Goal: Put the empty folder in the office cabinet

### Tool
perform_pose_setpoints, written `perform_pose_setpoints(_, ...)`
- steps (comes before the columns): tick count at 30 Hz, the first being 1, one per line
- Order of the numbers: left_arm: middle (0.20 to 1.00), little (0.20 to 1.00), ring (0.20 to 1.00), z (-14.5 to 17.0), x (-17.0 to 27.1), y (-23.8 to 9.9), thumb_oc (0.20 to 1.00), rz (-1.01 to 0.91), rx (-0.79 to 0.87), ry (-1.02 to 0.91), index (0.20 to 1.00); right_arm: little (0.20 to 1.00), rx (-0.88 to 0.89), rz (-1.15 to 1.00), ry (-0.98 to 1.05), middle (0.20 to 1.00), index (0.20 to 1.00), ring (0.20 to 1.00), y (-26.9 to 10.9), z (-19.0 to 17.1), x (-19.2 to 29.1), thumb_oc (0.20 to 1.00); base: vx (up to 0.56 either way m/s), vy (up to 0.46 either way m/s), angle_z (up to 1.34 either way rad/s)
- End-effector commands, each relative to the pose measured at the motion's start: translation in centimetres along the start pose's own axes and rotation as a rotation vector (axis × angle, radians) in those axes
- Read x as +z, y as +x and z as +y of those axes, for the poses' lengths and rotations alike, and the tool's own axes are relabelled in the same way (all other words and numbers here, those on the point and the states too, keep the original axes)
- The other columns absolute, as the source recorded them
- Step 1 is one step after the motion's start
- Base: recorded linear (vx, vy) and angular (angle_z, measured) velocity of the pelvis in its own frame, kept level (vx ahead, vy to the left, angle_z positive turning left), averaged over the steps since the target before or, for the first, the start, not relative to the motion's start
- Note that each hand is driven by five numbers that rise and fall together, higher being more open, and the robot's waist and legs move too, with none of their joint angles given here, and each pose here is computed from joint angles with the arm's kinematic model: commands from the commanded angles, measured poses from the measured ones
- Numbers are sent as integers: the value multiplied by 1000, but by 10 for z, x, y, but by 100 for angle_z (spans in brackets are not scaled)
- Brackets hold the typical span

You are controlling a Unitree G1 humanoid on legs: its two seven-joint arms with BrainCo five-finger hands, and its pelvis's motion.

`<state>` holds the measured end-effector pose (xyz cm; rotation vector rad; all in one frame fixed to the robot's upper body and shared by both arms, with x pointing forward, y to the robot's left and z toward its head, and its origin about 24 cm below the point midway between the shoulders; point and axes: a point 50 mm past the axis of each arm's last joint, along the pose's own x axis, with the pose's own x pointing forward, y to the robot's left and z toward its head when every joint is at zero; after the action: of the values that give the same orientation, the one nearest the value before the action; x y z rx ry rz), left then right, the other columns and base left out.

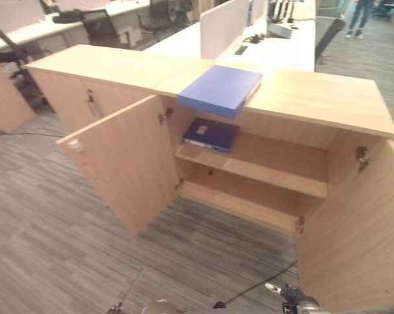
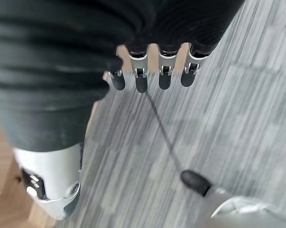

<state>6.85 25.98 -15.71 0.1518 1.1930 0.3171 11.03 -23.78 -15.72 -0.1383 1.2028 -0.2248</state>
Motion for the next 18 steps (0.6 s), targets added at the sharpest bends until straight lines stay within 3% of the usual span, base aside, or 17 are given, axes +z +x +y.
perform_pose_setpoints(1, 1000, 1000, 1000, -49, 8, -2, 1000, -9, -129, 12, 1000, 1000, -56, -17, 8, 1000, 1000, 1000, 0, -20, 7, 1000, 237, 181, -71)
perform_pose_setpoints(7, 1000, 1000, 1000, -57, 27, -1, 1000, -85, -152, 65, 1000, 1000, -86, 22, 1, 1000, 1000, 1000, -1, -27, -6, 1000, 178, 157, -50)
perform_pose_setpoints(18, 1000, 1000, 1000, -69, 42, -4, 1000, -169, -223, 184, 1000, 1000, -63, 69, 11, 1000, 1000, 1000, -2, -22, -19, 1000, 224, 294, -59)
